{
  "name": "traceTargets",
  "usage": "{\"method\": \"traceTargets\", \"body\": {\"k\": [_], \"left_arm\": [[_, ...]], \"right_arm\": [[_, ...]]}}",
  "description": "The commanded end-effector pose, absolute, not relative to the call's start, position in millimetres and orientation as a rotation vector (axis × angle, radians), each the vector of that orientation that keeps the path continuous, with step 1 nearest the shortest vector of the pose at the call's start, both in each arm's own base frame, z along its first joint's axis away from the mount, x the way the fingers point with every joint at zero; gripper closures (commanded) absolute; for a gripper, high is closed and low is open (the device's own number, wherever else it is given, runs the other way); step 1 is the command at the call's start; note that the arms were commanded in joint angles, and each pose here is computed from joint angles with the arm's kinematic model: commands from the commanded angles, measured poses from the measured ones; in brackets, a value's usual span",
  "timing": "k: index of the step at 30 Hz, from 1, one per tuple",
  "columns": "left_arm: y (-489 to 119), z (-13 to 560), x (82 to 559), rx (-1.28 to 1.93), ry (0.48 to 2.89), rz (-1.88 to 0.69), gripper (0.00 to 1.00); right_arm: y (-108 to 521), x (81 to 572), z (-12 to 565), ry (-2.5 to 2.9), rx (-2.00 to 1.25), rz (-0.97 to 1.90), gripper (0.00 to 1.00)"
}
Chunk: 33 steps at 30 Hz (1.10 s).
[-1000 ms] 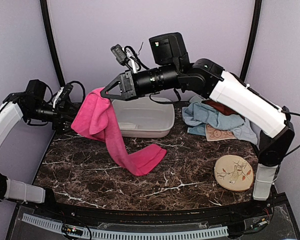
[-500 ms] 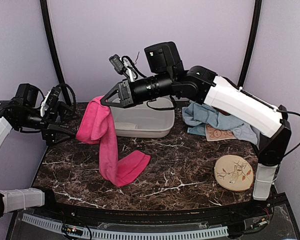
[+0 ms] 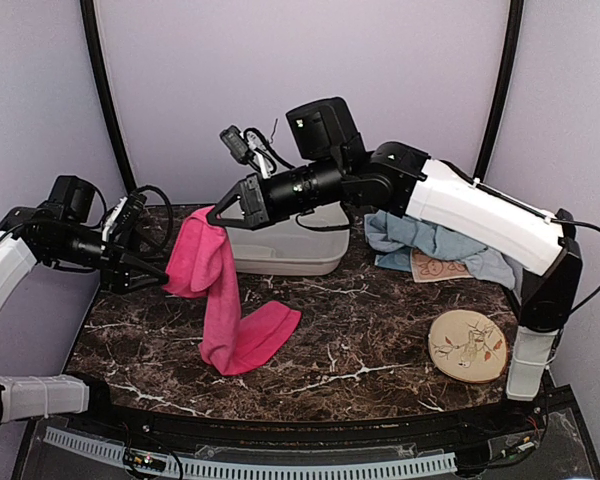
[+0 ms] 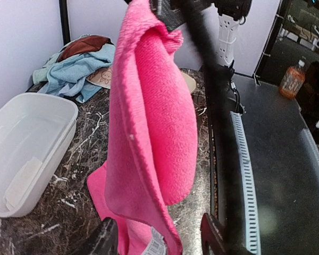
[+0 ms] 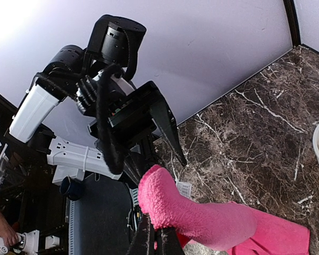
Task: Roll the towels
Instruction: Pass from the right arm to the left
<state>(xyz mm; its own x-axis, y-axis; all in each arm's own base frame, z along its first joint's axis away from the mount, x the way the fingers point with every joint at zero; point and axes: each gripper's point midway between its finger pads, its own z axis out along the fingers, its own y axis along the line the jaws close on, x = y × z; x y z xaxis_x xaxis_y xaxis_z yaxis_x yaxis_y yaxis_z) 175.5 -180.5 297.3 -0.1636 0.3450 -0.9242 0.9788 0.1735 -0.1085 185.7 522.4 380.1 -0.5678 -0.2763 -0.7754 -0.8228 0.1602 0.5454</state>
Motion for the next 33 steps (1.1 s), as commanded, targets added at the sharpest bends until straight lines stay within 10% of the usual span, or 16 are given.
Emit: {"method": "traceTargets", "body": {"k": [1, 3, 9, 12, 15, 23, 28, 33], "left_arm": [[-183, 287, 184, 1.274, 1.702, -0.998, 0.55], [-185, 290, 185, 1.262, 1.703, -1.023, 0.67], [-197, 279, 180, 1.285, 1.748, -1.107, 0.51], [-201, 277, 177, 1.280, 1.761, -1.168, 0.19], [-204, 275, 175, 1.282, 1.763, -1.190, 0.11], [-224, 264, 194, 1.283, 1.775, -1.165, 0.29], [-229, 272, 213, 1.263, 1.791, -1.106, 0.95], [-223, 289, 217, 1.323, 1.746, -0.965, 1.00]], "right_arm": [[508, 188, 408, 1.833, -1.002, 1.428, 1.00], [506, 189, 406, 1.835, -0.996, 1.438, 1.00], [495, 196, 402, 1.842, -0.970, 1.429, 1.00], [487, 199, 403, 1.836, -0.948, 1.430, 1.00], [480, 201, 398, 1.844, -0.934, 1.433, 1.00], [473, 203, 396, 1.833, -0.920, 1.447, 1.00], [466, 204, 392, 1.848, -0.912, 1.434, 1.00], [426, 214, 372, 1.932, -0.868, 1.300, 1.00]]}}
